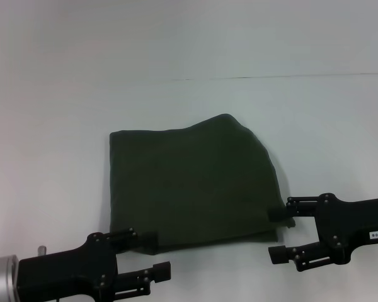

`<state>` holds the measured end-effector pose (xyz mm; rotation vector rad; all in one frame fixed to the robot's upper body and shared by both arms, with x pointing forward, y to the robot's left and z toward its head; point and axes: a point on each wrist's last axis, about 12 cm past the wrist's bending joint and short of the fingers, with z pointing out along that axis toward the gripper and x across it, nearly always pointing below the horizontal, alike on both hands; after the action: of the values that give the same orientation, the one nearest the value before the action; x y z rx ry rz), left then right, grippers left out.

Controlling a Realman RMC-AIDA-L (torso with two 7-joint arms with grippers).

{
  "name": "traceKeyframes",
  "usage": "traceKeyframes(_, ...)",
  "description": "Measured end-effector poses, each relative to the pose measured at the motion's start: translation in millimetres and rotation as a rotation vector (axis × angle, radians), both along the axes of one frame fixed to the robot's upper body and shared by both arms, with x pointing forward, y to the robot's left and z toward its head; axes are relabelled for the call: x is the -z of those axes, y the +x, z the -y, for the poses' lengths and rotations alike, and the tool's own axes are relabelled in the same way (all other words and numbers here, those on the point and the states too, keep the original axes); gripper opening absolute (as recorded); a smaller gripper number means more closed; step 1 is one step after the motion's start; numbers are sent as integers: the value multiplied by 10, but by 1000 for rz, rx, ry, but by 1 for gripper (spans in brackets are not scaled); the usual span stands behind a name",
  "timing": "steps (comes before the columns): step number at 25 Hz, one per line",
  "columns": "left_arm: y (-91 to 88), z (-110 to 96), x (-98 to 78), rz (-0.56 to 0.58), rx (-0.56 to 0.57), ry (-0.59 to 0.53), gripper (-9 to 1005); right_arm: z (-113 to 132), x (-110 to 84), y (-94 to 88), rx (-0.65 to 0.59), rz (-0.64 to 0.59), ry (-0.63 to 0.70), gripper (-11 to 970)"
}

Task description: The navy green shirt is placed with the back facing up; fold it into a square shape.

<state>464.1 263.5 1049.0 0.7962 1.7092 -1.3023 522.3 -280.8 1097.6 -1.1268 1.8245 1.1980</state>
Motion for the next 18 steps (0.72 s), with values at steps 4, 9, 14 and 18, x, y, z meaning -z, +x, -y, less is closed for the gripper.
traceKeyframes(4,4,1,-3,1,1,0,725,0,1,-1,0,-1,0,897)
traceKeyframes(9,6,1,-4,1,1,1,723,-4,4,-3,-1,-2,1,897)
traceKeyframes(14,5,0,-4,2,2,0,723,-9,7,-5,-3,-3,1,897)
traceKeyframes(18,7,-3,-6,3,-2,-1,723,-8,6,-4,-1,-2,2,897)
